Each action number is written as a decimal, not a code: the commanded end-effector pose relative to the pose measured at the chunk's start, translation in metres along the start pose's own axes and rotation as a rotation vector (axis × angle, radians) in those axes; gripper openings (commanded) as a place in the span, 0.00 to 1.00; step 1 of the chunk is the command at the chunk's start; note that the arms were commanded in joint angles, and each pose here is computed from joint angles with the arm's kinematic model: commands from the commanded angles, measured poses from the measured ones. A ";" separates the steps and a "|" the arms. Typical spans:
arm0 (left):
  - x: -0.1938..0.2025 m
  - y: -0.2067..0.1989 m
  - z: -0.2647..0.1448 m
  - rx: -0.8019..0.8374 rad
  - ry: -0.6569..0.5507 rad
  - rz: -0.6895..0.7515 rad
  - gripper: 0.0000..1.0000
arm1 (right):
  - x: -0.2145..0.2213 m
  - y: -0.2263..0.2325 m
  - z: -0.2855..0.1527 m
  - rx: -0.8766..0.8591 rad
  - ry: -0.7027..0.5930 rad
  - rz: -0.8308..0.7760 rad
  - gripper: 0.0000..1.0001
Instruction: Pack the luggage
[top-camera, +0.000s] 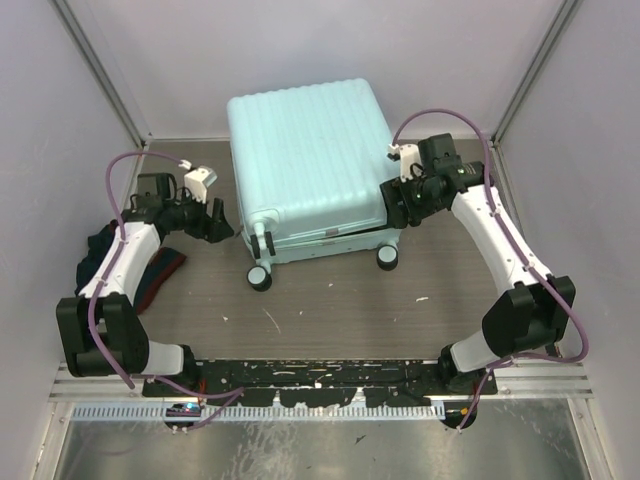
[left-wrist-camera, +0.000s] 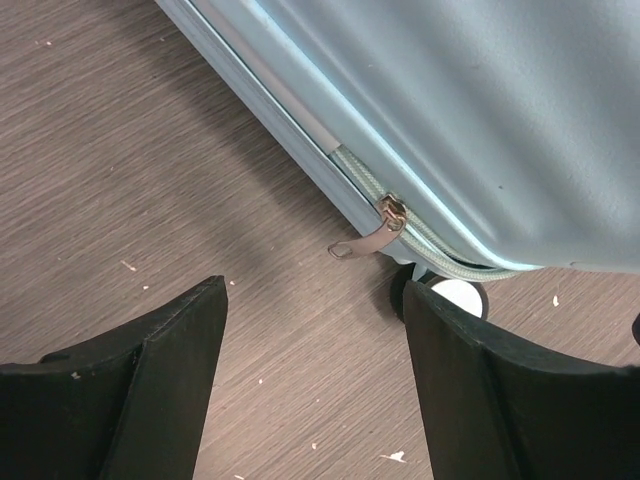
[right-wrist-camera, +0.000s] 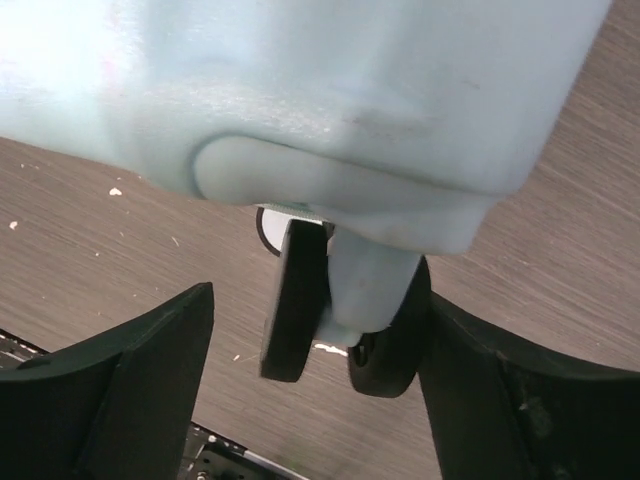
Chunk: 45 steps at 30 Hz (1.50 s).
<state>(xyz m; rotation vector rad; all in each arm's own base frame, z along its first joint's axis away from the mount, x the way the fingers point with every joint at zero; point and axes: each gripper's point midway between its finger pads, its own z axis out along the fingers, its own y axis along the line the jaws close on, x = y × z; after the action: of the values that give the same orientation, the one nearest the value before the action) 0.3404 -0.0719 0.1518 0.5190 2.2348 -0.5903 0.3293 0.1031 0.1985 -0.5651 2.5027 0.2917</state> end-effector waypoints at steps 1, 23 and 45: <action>-0.006 -0.001 -0.010 -0.008 -0.033 0.080 0.71 | -0.013 0.007 -0.004 0.018 -0.033 -0.061 0.73; 0.002 -0.013 0.010 0.203 -0.171 0.418 0.59 | -0.001 0.035 -0.037 -0.086 -0.036 -0.081 0.01; -0.010 -0.010 0.047 -0.109 -0.312 0.671 0.24 | 0.012 0.010 -0.026 -0.061 0.017 0.009 0.01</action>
<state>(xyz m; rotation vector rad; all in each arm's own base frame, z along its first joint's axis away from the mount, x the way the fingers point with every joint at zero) 0.3477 -0.1138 0.1063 1.0133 1.7377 -0.3342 0.3117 0.0934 0.2021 -0.4830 2.5667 0.3336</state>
